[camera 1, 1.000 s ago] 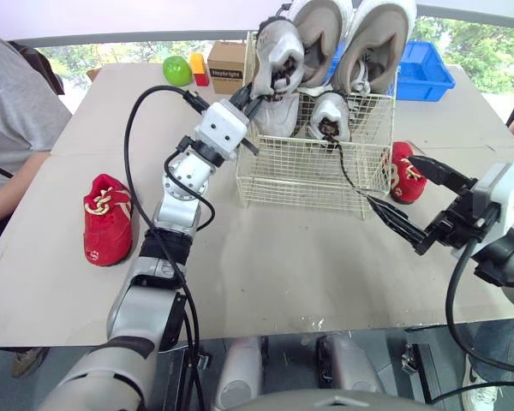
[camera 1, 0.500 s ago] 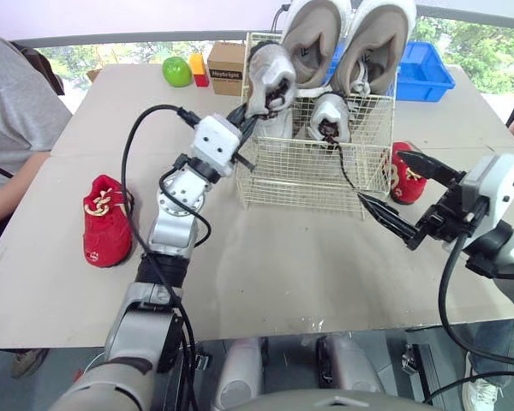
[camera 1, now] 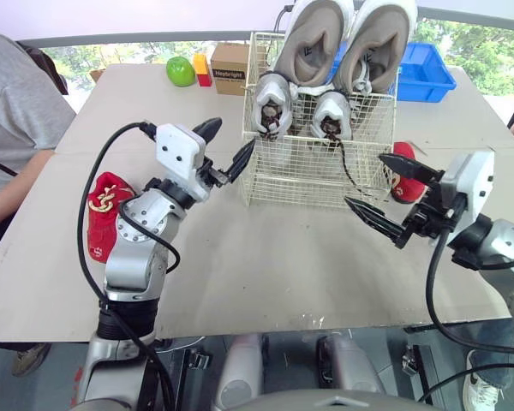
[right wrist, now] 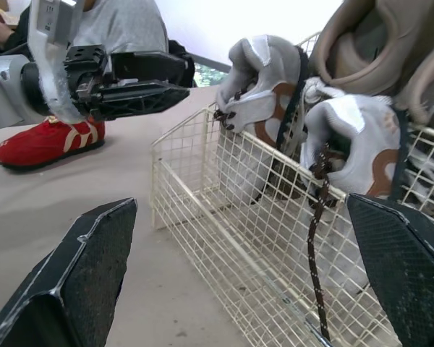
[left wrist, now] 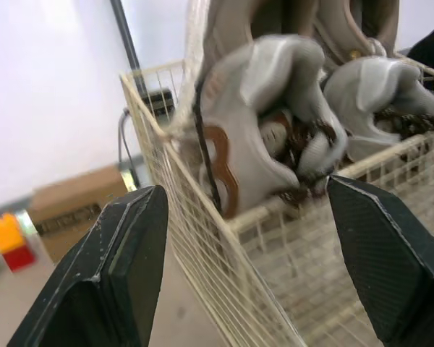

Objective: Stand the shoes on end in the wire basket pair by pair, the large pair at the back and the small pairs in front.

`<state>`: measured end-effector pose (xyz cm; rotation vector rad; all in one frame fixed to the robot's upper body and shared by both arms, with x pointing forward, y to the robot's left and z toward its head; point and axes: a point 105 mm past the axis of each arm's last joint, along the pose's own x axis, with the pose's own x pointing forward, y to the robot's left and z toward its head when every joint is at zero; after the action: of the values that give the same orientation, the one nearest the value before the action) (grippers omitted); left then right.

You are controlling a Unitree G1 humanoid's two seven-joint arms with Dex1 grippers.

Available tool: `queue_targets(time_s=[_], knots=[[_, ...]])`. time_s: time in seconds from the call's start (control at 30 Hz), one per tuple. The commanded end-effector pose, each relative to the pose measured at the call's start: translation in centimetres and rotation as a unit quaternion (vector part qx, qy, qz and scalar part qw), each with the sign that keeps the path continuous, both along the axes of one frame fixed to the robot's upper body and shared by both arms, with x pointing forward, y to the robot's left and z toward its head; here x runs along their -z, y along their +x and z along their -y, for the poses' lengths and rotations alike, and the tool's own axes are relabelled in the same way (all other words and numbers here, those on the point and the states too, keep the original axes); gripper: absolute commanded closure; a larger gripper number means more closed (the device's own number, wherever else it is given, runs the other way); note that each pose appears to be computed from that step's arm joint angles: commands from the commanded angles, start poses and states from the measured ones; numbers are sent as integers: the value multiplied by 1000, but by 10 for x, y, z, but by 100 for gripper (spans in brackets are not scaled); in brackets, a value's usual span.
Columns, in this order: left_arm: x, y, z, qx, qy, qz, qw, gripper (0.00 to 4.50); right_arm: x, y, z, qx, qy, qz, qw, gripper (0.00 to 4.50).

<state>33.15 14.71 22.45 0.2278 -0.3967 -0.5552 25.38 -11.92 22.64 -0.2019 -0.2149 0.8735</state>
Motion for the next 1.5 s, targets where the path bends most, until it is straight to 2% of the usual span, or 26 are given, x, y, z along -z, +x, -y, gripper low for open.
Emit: queue_targets(time_s=[0.03,0.2,0.3,0.4,0.57,0.73,0.93,1.1,1.33,1.43,1.5], knots=[[-6,-18,0,32,-31,-5,999,75,-9,-2,0,1,-4,29,1000,0],[26,-39,-24,24,-61,-82,994,75,-6,-6,-5,-24,-12,29,999,0],[41,-54,-21,40,-68,-123,989,75,-3,-12,-8,-54,-13,20,998,0],[50,-75,-7,89,-71,-160,981,75,5,-7,-2,-44,-27,2,999,0],[55,-101,6,154,-69,-203,965,75,29,0,13,-3,-40,-49,998,0],[54,-124,25,238,-58,-241,939,75,42,-8,40,69,-39,-109,991,0],[50,-119,39,270,-57,-245,929,75,39,-9,53,88,-73,-100,988,0],[48,-119,46,278,-51,-238,929,75,37,0,54,113,-43,-104,987,0],[39,-120,49,299,-29,-221,928,75,49,42,102,276,-41,-132,951,0],[36,-122,54,308,-29,-217,926,75,50,51,111,305,-48,-134,941,0],[32,-119,55,312,-30,-208,927,75,55,69,115,331,-32,-158,930,0]])
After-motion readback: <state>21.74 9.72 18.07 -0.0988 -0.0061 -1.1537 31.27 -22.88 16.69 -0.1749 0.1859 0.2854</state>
